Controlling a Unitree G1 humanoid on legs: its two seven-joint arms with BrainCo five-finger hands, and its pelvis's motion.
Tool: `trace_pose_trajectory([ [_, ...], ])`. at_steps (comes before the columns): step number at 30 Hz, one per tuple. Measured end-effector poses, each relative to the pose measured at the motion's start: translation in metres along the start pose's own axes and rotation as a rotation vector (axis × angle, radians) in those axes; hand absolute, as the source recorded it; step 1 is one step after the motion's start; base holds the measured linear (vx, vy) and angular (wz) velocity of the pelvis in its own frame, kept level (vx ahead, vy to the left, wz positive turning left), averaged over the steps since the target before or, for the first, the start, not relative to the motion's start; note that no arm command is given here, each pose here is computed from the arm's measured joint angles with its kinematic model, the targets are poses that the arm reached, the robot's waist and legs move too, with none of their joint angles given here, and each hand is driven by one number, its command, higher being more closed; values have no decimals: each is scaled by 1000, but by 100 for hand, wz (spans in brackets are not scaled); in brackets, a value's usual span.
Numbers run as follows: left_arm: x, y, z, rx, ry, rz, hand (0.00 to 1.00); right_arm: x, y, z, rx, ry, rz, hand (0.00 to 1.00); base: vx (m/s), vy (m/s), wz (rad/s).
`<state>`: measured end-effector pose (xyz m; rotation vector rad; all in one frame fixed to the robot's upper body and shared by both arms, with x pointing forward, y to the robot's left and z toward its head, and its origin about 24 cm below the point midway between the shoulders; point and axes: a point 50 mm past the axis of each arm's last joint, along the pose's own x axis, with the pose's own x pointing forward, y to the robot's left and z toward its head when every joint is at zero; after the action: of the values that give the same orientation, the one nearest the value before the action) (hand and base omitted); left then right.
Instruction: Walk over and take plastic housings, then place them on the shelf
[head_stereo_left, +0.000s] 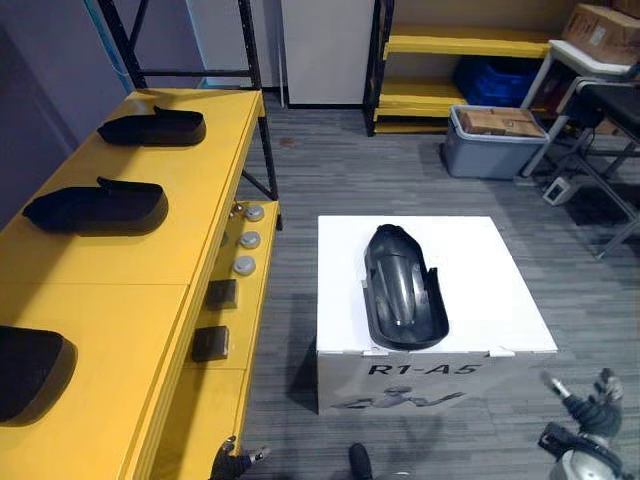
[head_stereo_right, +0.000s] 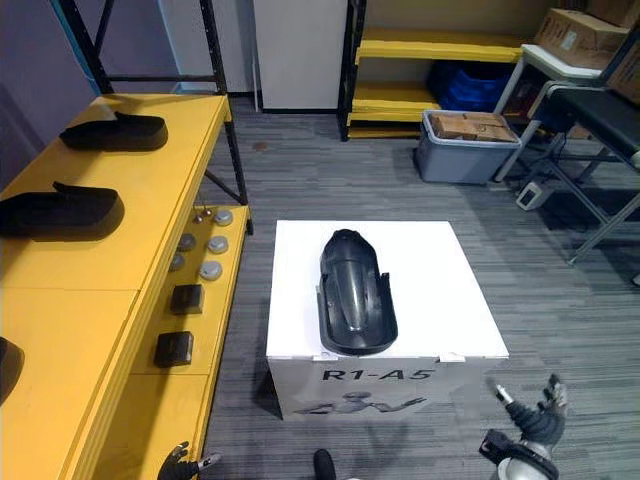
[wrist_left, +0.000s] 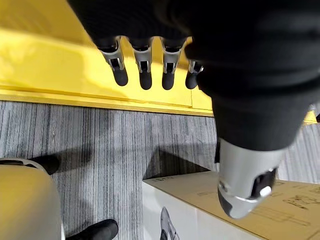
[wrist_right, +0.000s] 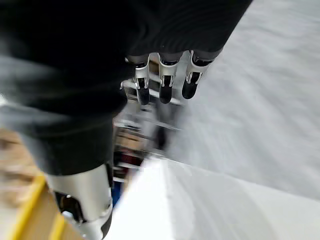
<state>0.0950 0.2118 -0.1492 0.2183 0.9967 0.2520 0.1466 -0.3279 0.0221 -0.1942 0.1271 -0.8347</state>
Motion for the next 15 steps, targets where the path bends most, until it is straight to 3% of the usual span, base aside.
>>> trace_pose_trajectory([
  [3,-1,-2,-2,18,0,-17,0,10,2,37,-31,-164,17,0,-15,2,2],
  [7,0,-3,2,33,-16,-42,0,17,36,94,-44,-429,162,0,-6,6,4],
  [15,0,-6,8,64,-48,-62,0,15,103,86,-202,-434,395,0,-30,18,25],
])
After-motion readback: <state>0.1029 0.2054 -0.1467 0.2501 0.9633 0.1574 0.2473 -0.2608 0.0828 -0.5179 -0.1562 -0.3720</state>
